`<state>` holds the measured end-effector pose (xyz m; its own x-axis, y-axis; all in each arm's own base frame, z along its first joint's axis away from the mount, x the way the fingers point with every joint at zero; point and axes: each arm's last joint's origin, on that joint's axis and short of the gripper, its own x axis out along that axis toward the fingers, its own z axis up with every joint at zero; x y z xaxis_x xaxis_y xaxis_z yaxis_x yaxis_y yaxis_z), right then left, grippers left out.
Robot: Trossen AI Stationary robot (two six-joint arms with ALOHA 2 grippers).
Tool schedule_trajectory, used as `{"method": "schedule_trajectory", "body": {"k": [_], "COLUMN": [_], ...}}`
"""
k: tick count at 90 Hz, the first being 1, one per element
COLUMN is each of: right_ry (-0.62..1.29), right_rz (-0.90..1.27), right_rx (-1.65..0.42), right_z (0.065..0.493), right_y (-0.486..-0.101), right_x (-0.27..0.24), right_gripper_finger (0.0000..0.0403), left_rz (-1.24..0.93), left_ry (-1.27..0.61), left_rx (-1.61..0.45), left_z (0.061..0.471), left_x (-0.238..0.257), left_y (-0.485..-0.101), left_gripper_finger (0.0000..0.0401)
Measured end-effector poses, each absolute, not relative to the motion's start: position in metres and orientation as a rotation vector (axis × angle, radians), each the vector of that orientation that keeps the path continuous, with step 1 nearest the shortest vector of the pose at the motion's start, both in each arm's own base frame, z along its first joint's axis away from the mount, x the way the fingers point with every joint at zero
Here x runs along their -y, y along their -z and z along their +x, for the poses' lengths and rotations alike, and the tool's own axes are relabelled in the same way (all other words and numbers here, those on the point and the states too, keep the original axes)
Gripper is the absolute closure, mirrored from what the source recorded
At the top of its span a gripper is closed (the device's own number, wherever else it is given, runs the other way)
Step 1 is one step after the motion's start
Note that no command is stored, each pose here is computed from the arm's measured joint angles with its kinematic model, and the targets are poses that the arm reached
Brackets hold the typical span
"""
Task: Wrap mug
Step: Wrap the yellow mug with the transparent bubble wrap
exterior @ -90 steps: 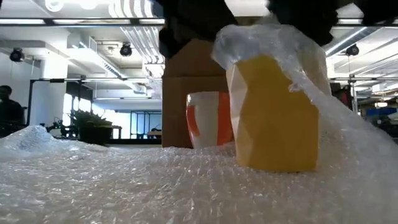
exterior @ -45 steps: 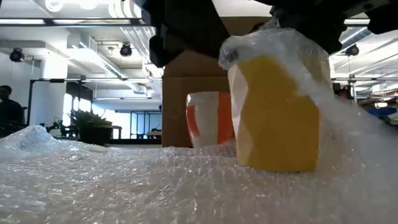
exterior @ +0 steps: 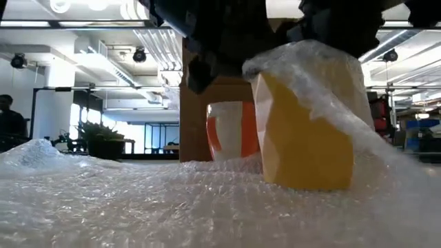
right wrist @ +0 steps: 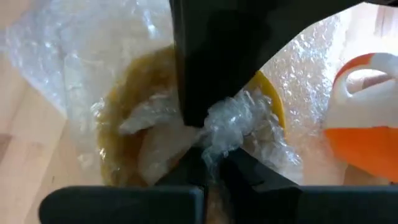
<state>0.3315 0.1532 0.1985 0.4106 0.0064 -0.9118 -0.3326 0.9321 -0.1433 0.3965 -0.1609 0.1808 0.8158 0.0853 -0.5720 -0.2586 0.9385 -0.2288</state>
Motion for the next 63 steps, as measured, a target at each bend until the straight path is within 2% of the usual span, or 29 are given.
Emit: {"method": "schedule_trajectory", "body": {"k": [14,33,51,63], "right_ry": [-0.215,-0.22,-0.218,-0.226], "right_rz": [-0.349,-0.339,-0.233,-0.236], "right_rx": [-1.16,-1.145,-1.149,-1.155], "right_z": [0.331,0.328,0.329,0.329], "right_y": [-0.226,-0.245,-0.216,-0.202], "right_x": [-0.153,-0.152,-0.155,-0.155], "right_gripper_finger": [0.0396,0.0396,0.0393,0.0361], "left_rz": [-0.305,-0.305,-0.298,-0.3], "left_ry": [-0.187,-0.184,-0.181,-0.178], "left_rx": [-0.589,-0.59,-0.591,-0.588], "left_z": [0.396,0.396,0.395,0.396], "left_x": [0.159,0.159,0.159,0.159], "left_y": [-0.183,-0.184,-0.184,-0.184], "left_gripper_finger": [0.0401,0.0401,0.0401,0.0401]}}
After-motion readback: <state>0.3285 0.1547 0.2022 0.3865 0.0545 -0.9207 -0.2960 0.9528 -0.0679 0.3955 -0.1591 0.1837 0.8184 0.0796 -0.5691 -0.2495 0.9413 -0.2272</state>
